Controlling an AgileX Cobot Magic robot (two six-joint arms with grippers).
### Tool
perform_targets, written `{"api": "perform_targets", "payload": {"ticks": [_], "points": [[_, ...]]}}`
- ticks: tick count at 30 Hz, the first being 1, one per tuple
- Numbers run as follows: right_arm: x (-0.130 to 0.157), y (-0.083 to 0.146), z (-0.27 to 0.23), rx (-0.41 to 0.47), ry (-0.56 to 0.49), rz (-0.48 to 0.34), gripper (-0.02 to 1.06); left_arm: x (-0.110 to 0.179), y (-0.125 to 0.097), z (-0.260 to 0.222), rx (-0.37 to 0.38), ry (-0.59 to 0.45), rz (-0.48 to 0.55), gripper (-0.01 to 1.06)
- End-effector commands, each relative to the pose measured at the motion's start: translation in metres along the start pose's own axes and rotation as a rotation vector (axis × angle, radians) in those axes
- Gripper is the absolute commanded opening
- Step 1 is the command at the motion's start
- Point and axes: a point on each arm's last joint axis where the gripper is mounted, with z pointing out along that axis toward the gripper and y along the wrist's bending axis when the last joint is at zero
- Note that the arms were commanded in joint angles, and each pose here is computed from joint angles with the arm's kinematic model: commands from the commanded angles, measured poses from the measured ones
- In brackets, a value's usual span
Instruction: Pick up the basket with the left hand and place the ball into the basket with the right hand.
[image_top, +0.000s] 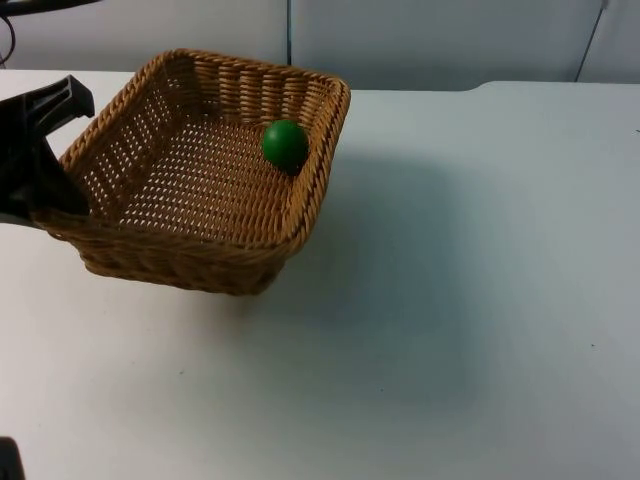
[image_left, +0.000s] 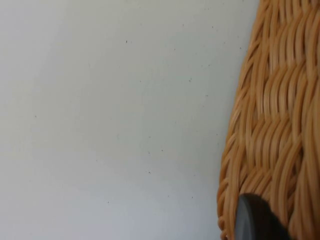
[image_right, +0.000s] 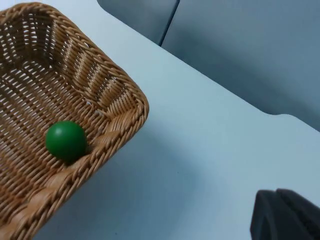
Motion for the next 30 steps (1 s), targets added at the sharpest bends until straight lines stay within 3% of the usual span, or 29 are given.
{"api": "perform_targets", "payload": {"ticks": [1, 14, 25, 28, 30], "points": [[0.000, -0.005, -0.007, 0.011, -0.008, 0.009, 0.00, -0.003, -0.003, -0.005, 0.016, -0.030, -0.011, 0.00], [0.001, -0.005, -0.009, 0.009, -0.001, 0.015, 0.00, -0.006, -0.003, -0.006, 0.014, -0.063, -0.030, 0.00], [-0.002, -0.005, -0.009, 0.005, -0.026, 0.015, 0.00, 0.002, -0.002, 0.003, 0.043, 0.036, 0.219, 0.00], [-0.002, -0.005, -0.009, 0.005, -0.026, 0.015, 0.00, 0.006, 0.003, 0.014, 0.057, 0.090, 0.365, 0.00], [-0.002, -0.005, -0.009, 0.005, -0.026, 0.015, 0.00, 0.007, 0.005, 0.017, 0.060, 0.105, 0.385, 0.00]]}}
